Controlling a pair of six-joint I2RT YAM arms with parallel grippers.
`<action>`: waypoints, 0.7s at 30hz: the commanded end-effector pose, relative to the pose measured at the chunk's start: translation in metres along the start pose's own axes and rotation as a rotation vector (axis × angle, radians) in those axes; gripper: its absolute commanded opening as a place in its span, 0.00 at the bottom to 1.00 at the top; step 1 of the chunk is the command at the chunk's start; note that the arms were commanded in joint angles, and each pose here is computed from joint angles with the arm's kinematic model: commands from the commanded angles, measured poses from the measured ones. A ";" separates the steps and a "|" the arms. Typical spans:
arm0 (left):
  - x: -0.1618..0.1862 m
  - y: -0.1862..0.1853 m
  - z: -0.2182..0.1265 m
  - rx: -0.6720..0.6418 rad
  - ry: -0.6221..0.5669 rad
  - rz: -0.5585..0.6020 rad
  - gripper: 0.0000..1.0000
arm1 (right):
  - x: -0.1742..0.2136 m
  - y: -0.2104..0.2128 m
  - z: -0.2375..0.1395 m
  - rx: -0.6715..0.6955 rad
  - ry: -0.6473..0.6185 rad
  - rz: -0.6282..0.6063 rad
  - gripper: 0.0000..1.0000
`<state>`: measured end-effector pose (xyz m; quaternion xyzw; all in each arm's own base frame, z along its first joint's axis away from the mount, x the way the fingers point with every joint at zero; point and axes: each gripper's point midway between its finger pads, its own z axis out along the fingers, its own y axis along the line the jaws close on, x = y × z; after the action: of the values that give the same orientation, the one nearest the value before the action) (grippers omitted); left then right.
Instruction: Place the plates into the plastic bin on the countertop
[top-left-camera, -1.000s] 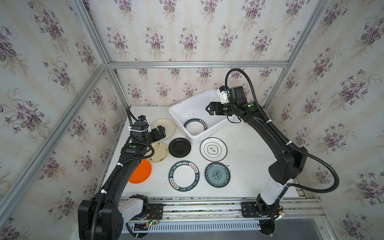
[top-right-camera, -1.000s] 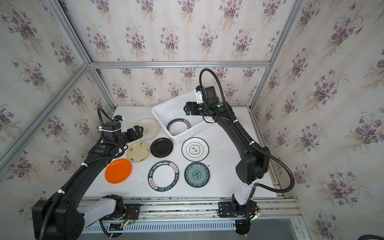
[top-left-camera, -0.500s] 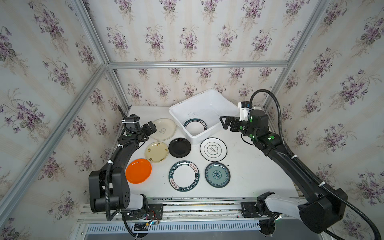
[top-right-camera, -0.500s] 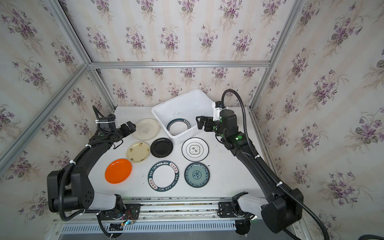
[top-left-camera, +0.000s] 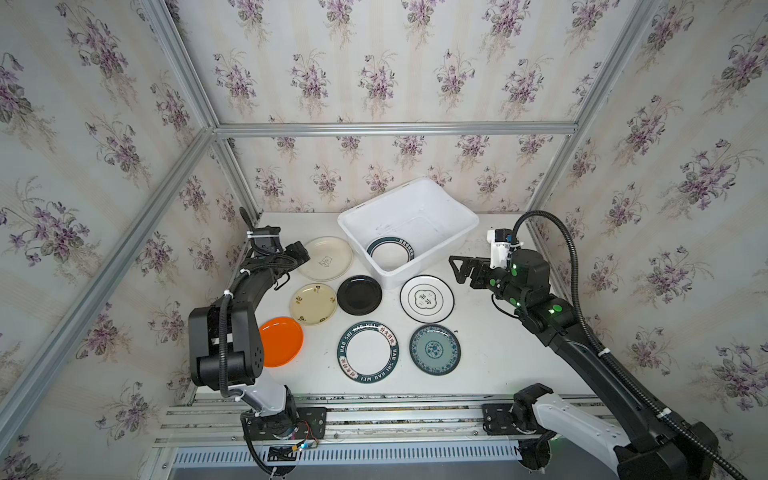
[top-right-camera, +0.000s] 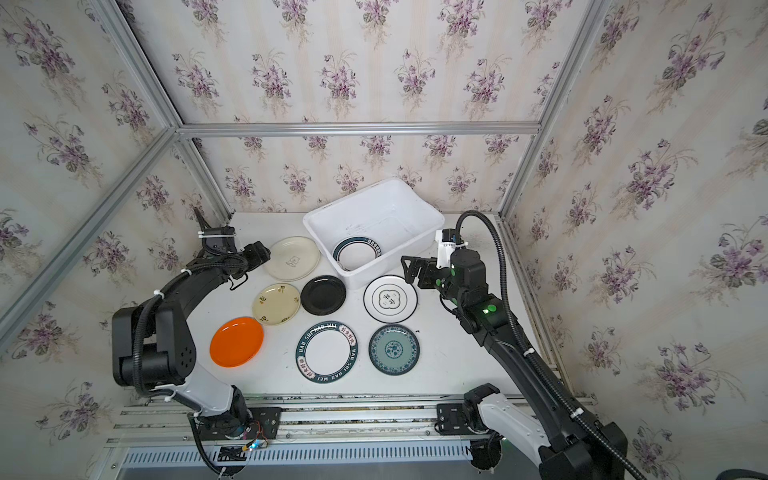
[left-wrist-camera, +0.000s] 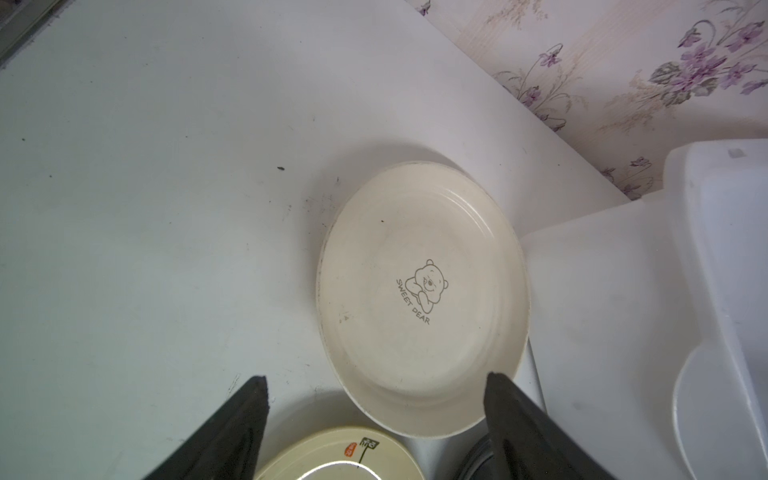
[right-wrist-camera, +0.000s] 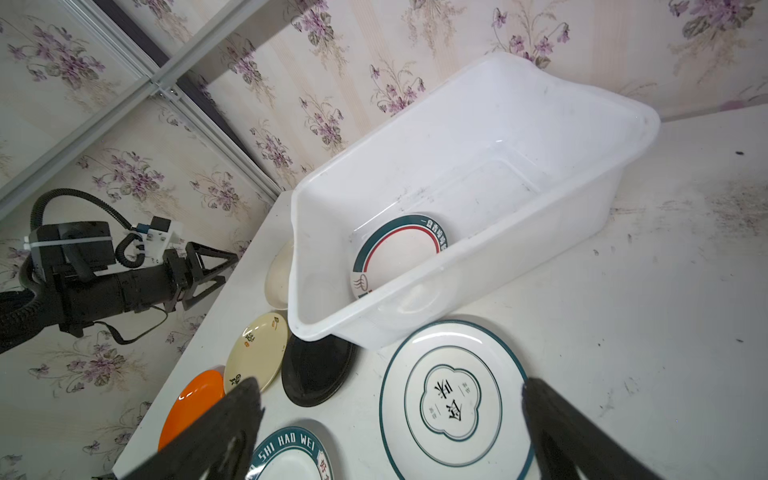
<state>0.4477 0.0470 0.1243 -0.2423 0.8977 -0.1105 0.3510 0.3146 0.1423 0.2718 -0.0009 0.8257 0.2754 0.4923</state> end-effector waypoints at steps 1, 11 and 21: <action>0.000 0.019 0.005 -0.111 0.014 0.014 0.76 | 0.003 -0.004 -0.005 0.013 -0.018 0.014 1.00; 0.008 0.034 0.020 -0.222 0.064 0.049 0.76 | 0.021 -0.016 -0.013 0.046 -0.003 0.010 1.00; 0.015 0.024 0.041 -0.241 0.136 0.093 0.72 | 0.029 -0.023 -0.009 0.068 0.016 0.021 1.00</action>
<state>0.4589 0.0568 0.0760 -0.2358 0.9339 -0.0157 0.2684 0.2949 0.1276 0.2381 0.0155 0.8422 0.2526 0.4760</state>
